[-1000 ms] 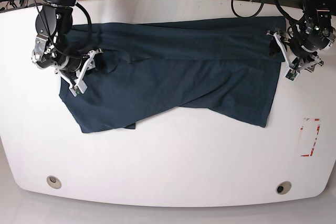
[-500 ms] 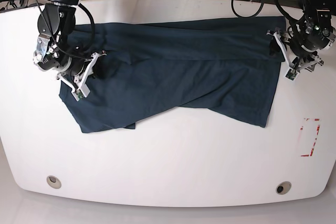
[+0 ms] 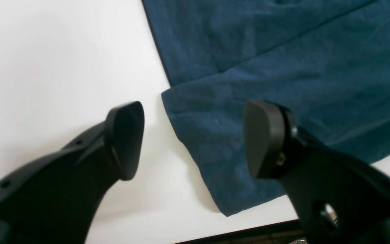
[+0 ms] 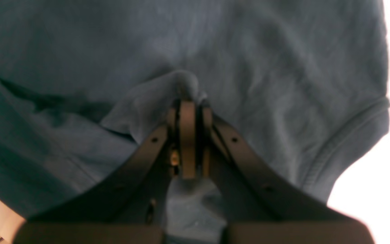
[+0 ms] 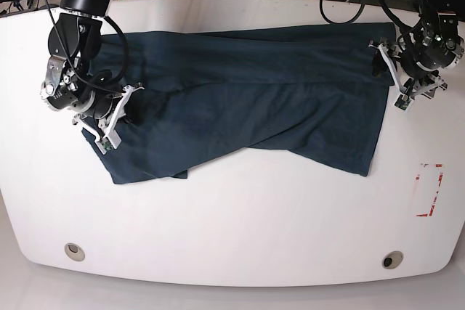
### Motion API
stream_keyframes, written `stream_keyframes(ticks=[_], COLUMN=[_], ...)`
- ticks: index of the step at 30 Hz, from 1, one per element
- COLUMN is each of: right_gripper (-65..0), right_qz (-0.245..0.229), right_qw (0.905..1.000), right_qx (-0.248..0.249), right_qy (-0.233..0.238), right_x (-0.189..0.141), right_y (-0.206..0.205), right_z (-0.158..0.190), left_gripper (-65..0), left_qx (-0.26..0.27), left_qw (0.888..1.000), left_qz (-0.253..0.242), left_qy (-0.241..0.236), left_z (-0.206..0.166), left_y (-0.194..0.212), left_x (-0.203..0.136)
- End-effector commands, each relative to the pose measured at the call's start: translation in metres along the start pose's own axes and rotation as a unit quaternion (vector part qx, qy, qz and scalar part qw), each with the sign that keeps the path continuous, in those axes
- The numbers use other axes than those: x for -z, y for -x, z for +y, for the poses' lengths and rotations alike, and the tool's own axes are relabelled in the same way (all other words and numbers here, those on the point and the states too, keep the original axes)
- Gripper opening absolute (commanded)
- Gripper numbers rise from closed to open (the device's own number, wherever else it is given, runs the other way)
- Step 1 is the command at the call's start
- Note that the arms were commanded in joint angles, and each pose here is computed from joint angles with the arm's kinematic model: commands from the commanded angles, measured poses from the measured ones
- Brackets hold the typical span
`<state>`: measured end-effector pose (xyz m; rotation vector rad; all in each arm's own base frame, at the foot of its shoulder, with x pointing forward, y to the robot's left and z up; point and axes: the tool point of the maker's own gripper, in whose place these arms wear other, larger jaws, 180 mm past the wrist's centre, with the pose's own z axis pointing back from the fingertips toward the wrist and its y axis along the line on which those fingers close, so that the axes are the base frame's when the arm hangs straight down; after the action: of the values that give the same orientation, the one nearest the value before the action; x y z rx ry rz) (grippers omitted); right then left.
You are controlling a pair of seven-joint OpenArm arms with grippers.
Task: Fold the T-shirt properly
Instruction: 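Move the right gripper to the shirt hem and grasp it, then pull the grasped hem with the right gripper away from the robot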
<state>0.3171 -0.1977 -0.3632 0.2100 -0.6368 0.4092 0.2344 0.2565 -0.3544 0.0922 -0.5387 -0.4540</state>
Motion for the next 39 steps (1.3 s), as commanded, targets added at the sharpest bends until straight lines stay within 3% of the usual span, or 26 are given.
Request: stream_keyframes(ticks=[1, 10, 19, 21, 27, 29, 39], right_gripper=[-65.0, -64.7, -63.4, -57.5, -22.2, -19.2, -19.2], right_qz=[-0.03, -0.023, -0.036, -0.036, -0.034, -0.031, -0.039], right_qw=[0.9994, 0.9996, 0.9993, 0.9993, 0.9993, 0.9993, 0.9977], right_qx=[-0.013, 0.015, 0.01, 0.009, 0.004, 0.004, 0.019], right_qy=[0.01, -0.003, 0.001, 0.003, 0.018, 0.019, 0.053], right_x=[-0.007, 0.007, 0.005, 0.004, -0.005, -0.006, -0.026], right_y=[-0.023, -0.026, -0.042, -0.042, -0.039, -0.037, -0.024], right_z=[-0.008, -0.019, -0.024, -0.025, -0.037, -0.038, -0.053], left_gripper=[-22.4, -22.4, -22.4, -22.4, -22.4, -22.4, -22.2], left_qx=[0.006, 0.006, 0.006, 0.006, 0.006, 0.005, -0.002], left_qw=[1.0, 1.0, 1.0, 1.0, 1.0, 1.0, 1.0], left_qz=[-0.01, -0.01, -0.004, -0.005, -0.008, -0.009, -0.013], left_qy=[-0.01, -0.01, -0.006, -0.006, -0.005, -0.004, 0.02], left_z=[0.007, 0.007, 0.004, 0.004, 0.004, 0.003, -0.019], left_y=[-0.006, -0.006, -0.001, -0.002, -0.004, -0.004, -0.007], left_x=[-0.005, -0.005, -0.004, -0.004, -0.004, -0.004, 0.004])
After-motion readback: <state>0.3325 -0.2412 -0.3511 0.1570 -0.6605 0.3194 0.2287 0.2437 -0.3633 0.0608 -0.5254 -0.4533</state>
